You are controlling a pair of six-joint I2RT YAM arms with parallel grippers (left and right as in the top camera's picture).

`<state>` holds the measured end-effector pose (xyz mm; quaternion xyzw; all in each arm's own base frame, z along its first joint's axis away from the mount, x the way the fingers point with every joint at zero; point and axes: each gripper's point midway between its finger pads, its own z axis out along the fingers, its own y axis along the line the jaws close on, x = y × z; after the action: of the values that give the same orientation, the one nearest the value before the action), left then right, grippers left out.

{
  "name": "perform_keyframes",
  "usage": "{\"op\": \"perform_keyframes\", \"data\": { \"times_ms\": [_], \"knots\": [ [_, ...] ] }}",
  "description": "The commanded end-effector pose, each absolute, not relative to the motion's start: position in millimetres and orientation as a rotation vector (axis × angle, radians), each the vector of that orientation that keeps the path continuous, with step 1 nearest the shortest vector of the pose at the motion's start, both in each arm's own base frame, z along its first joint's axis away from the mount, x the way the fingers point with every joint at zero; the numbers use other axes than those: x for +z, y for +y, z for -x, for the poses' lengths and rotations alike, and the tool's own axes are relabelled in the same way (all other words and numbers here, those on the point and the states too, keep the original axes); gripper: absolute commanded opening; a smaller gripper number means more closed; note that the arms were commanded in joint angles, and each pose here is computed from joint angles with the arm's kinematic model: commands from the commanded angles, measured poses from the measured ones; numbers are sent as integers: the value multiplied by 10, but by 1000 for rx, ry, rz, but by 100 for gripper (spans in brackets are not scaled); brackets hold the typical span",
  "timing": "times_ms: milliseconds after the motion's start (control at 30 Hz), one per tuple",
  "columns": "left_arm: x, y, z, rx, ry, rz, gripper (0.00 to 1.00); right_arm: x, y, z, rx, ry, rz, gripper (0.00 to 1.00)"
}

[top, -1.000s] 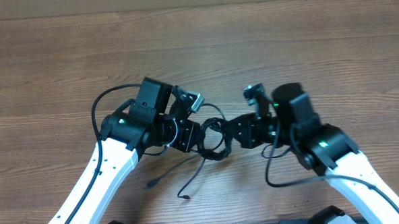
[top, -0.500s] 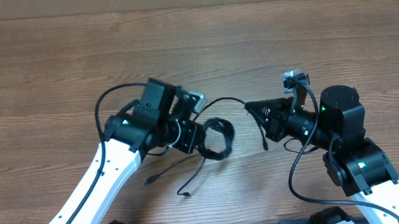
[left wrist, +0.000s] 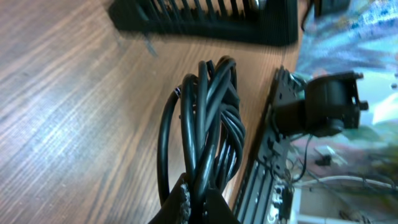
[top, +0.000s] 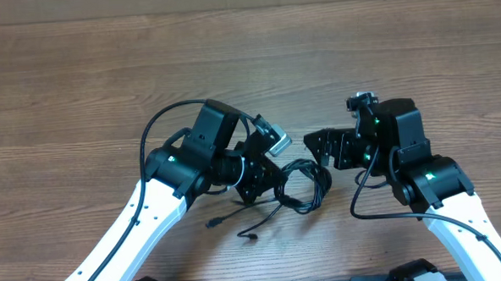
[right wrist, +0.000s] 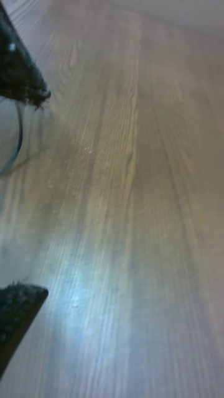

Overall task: Untangle cables
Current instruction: 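Grasp a cable strand from the bundle with the right gripper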

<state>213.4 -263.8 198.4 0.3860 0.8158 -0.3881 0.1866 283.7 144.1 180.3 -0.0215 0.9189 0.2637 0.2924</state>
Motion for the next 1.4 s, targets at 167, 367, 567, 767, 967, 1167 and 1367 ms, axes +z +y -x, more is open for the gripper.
{"op": "perform_keyframes", "data": {
  "times_ms": [167,367,567,767,967,1167,1367],
  "knots": [
    [1830,-2350,-2615,-830,2543,-524,4,1983,1549,-2613,878,2466,1,100],
    [1772,-2054,-2863,-756,2627,-49,4,1950,1522,-2391,956,2555,-203,100],
    [1741,-1874,-2959,-795,2648,456,4,1802,1467,-2159,930,2669,-249,100],
    [1718,-1863,-2927,-891,2603,1018,4,1775,1691,-2029,1008,2691,-127,100],
    [1564,-1698,-2771,-769,2599,1300,4,1827,1975,-2071,1068,2591,46,99],
    [1529,-1672,-2708,-743,2606,1365,4,1746,2125,-2238,972,2528,108,99],
    [1528,-1667,-2710,-739,2603,1367,4,1677,2504,-2218,1023,2508,246,100]
  ]
}}
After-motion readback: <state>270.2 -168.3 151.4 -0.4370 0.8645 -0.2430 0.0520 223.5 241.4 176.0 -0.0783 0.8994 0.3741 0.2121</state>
